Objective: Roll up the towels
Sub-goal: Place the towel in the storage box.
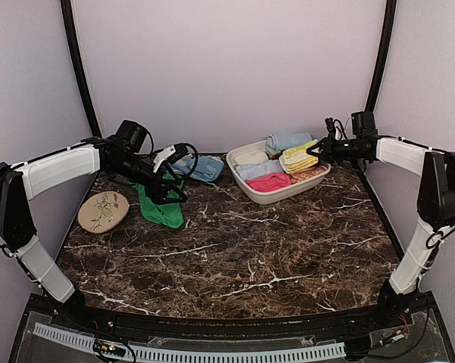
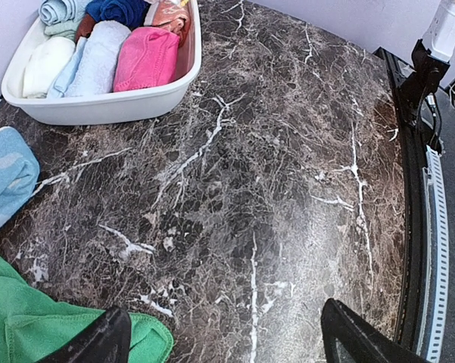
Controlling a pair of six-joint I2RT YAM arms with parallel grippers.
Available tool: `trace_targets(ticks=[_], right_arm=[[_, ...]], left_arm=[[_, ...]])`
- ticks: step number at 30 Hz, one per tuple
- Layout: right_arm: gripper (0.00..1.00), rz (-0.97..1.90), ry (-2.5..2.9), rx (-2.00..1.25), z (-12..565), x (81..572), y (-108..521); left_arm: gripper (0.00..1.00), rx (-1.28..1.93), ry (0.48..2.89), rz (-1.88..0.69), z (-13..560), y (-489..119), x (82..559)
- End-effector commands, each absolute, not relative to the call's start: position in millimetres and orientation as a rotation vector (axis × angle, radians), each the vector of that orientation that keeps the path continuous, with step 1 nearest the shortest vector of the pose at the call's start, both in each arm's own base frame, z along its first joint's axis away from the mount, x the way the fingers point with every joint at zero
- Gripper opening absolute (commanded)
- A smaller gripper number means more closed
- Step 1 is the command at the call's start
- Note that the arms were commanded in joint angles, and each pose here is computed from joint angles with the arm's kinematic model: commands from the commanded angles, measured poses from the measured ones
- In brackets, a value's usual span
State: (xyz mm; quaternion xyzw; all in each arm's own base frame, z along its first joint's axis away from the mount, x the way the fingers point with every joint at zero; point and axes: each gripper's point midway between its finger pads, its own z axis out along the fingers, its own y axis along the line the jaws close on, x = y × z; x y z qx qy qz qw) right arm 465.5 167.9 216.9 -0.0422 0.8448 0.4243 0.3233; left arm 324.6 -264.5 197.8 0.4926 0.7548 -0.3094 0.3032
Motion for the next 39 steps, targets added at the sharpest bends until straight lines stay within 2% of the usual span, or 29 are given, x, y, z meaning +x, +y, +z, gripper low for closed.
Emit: trace_targets(ticks=[1,16,28,34,35,37,39], right_arm=[[0.0,1.094,2.295,-0.045,210,471,143],[0.0,0.922,2.484,0.031,153,526,118],[0.02,0.687,2.539,-0.068,125,559,99],[0.19,0.485,2.598,-0.173,108,552,92],[0.23,0.443,2.607,-0.181,106,550,88],[0.38,0.359,2.599,-0.195,111,548,82],[0.43,0.316,2.557,-0.197,123,548,80]], left_arm=[[0.89,1.314,2.006,-0.794,201,-259,321],[0.89,1.287,2.052,-0.757,195,-249,328],[0.89,1.279,2.083,-0.759,186,-243,329],[0.89,1.276,2.101,-0.76,182,-244,334],[0.89,1.277,2.099,-0.76,183,-245,335],[0.89,1.274,2.102,-0.751,183,-243,337],[0.89,1.273,2.102,-0.751,183,-244,337]])
